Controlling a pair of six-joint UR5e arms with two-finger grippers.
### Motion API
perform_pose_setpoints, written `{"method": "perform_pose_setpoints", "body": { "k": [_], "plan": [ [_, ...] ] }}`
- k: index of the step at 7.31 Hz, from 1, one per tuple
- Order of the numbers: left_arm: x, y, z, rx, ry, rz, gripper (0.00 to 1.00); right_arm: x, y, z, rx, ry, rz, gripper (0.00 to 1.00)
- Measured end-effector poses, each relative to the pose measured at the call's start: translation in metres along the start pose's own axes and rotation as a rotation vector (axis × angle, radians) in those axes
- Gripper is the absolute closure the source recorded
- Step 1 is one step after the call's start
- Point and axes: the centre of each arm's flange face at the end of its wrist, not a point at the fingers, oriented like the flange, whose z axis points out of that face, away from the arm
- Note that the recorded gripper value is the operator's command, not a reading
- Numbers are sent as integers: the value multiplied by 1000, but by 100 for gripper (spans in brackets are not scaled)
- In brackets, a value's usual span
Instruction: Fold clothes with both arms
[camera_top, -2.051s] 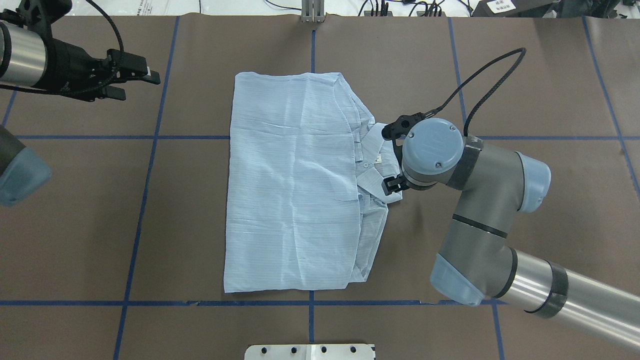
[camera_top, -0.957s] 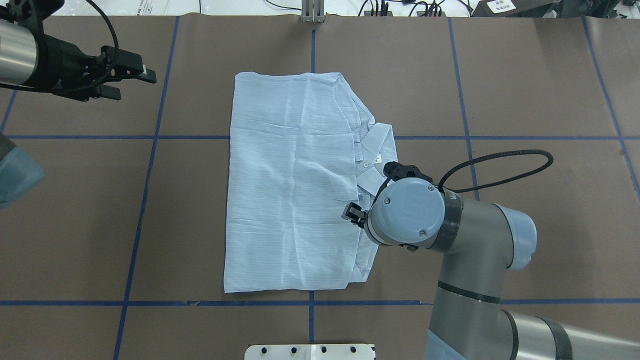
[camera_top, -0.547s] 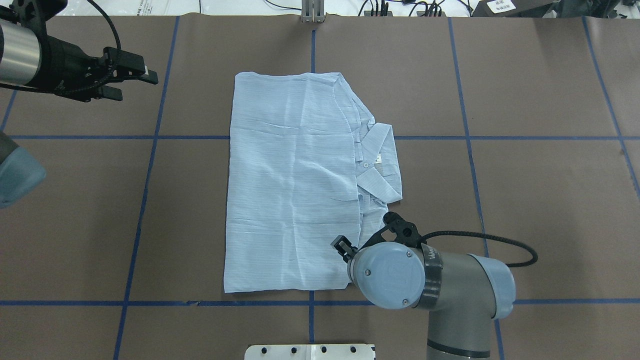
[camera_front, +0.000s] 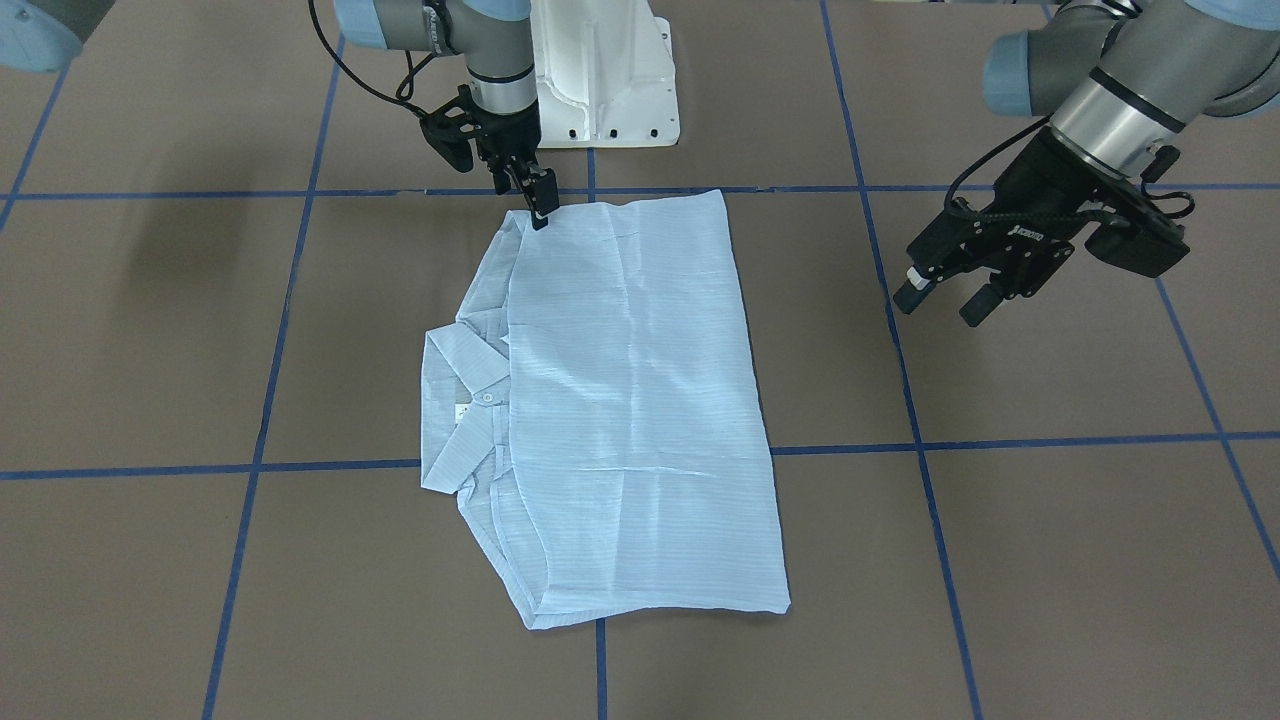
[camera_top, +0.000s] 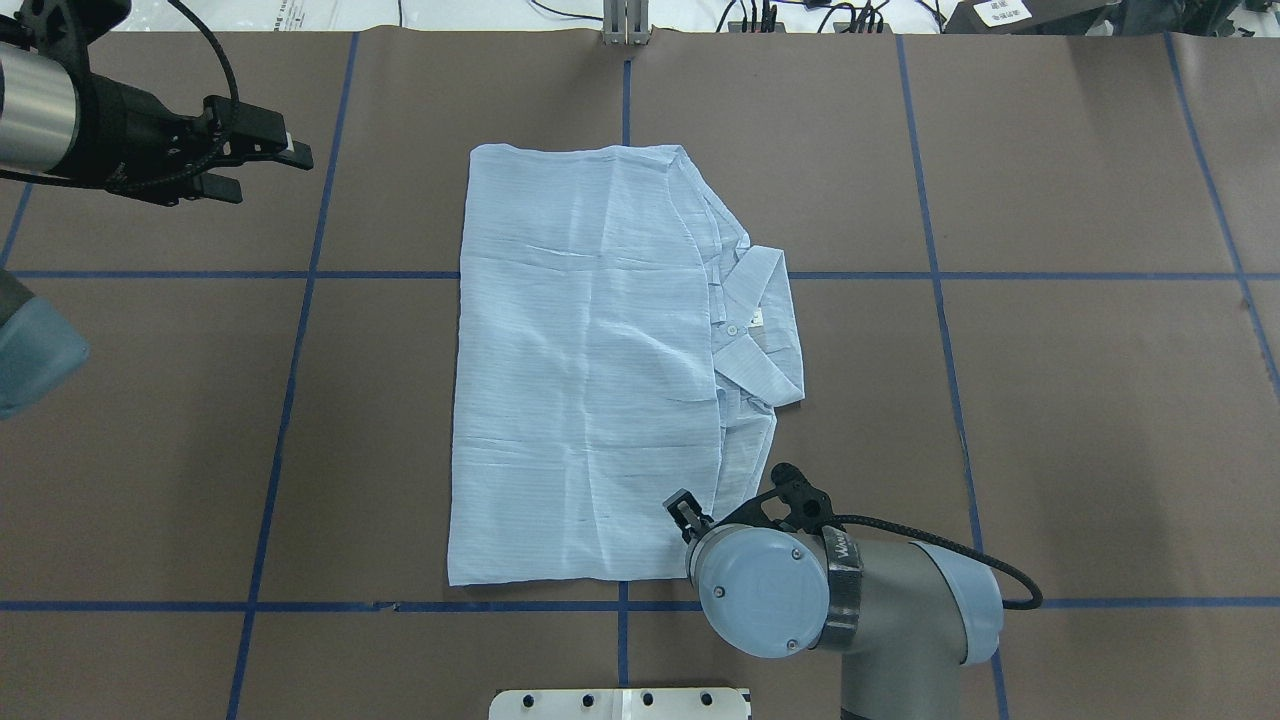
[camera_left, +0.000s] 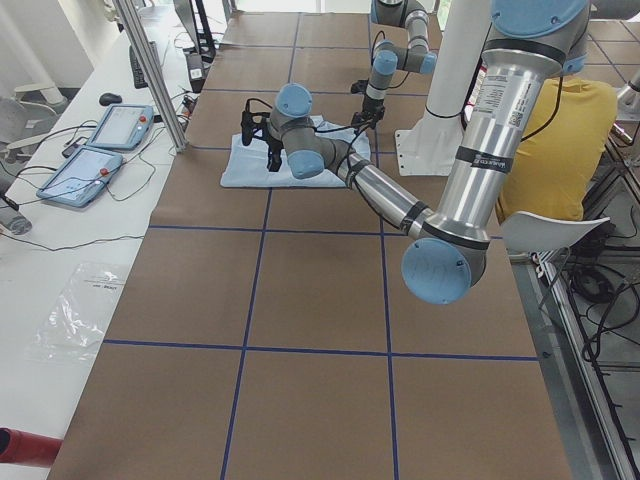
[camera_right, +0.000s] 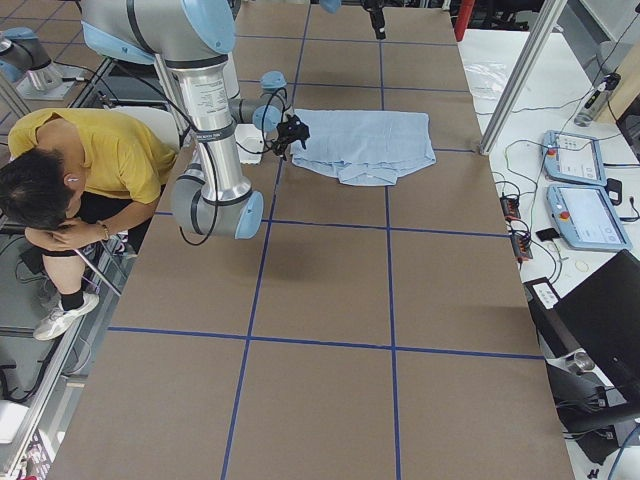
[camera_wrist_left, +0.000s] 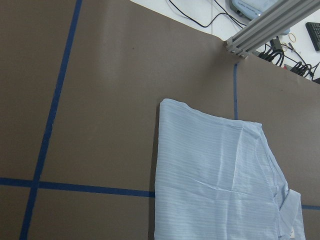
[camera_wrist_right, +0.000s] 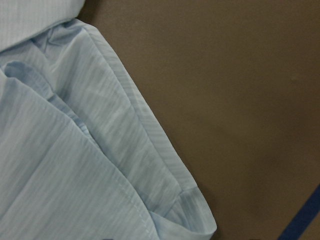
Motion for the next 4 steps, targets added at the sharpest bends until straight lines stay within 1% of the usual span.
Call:
{"method": "perform_pose_setpoints", "body": {
  "k": [1,3,4],
  "plan": [
    [0,0,0,2,0,0,0,-4,-3,1,2,-7,15,11],
    [0,0,0,3,0,0,0,-4,-5,8,12,1,18,11],
    [0,0,0,3,0,0,0,-4,-5,10,13,5,17,25]
  ]
}}
